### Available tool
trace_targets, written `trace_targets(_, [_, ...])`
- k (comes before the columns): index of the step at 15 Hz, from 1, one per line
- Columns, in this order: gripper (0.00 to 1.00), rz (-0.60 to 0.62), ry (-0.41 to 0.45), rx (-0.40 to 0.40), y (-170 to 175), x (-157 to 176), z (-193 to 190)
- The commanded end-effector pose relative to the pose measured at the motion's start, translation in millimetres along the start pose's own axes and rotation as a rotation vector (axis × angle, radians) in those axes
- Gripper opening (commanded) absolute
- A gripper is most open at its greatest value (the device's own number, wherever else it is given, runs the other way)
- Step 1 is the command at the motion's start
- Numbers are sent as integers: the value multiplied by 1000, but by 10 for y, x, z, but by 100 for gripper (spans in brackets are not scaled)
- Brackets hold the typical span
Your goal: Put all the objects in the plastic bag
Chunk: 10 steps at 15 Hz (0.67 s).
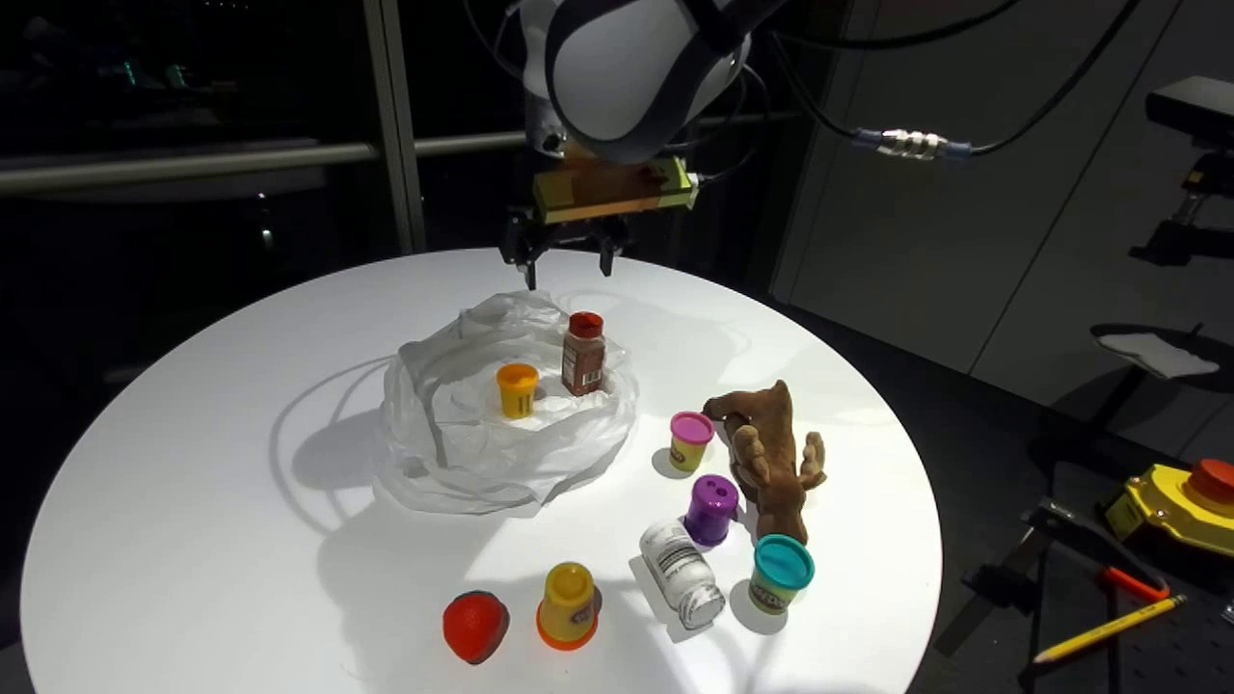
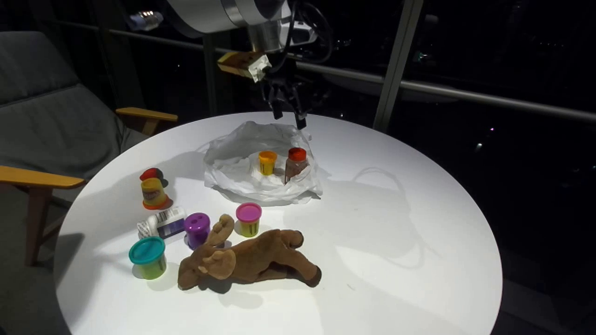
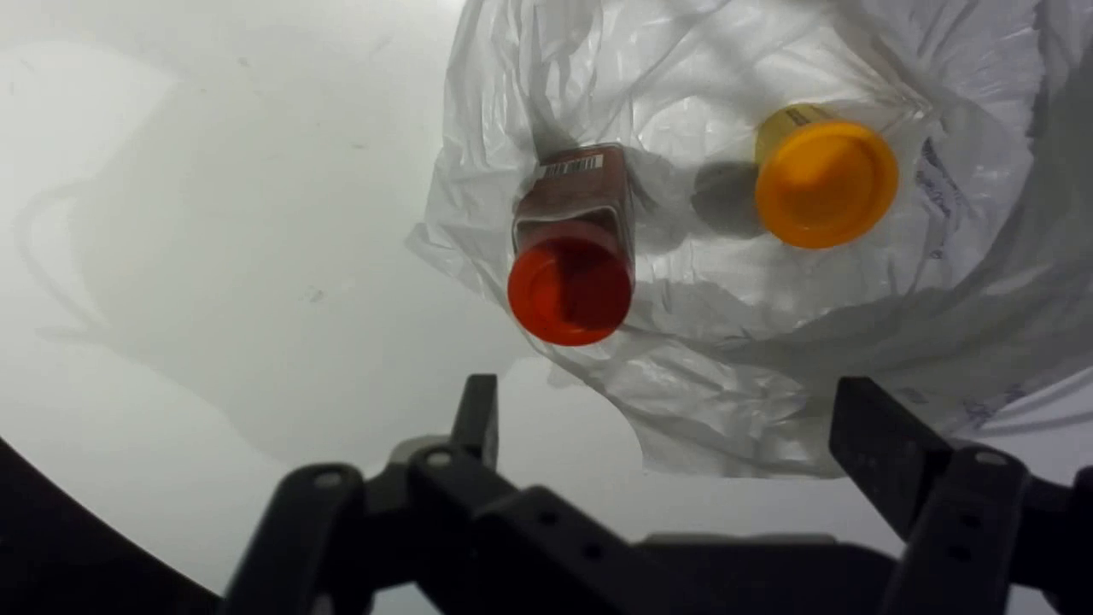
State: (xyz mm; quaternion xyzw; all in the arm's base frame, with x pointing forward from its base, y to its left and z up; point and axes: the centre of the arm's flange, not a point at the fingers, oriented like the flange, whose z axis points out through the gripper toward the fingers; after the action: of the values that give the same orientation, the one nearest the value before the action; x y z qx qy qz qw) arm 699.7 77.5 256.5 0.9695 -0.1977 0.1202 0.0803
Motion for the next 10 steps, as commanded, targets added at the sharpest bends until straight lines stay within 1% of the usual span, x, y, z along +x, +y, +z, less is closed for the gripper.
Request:
trace_targets(1, [100, -29, 11, -8, 300, -470, -568])
trace_targets(2, [100, -36, 3, -13, 383, -557, -598])
trace_targets(4, [100, -47, -39, -20, 564, -725, -541])
trace_targets(5, [100, -84, -86, 27, 626, -812, -452])
trace_targets(6, [100, -98, -97, 35, 675, -894, -305])
trace_targets(10, [100, -180, -186, 36, 738, -1202, 285])
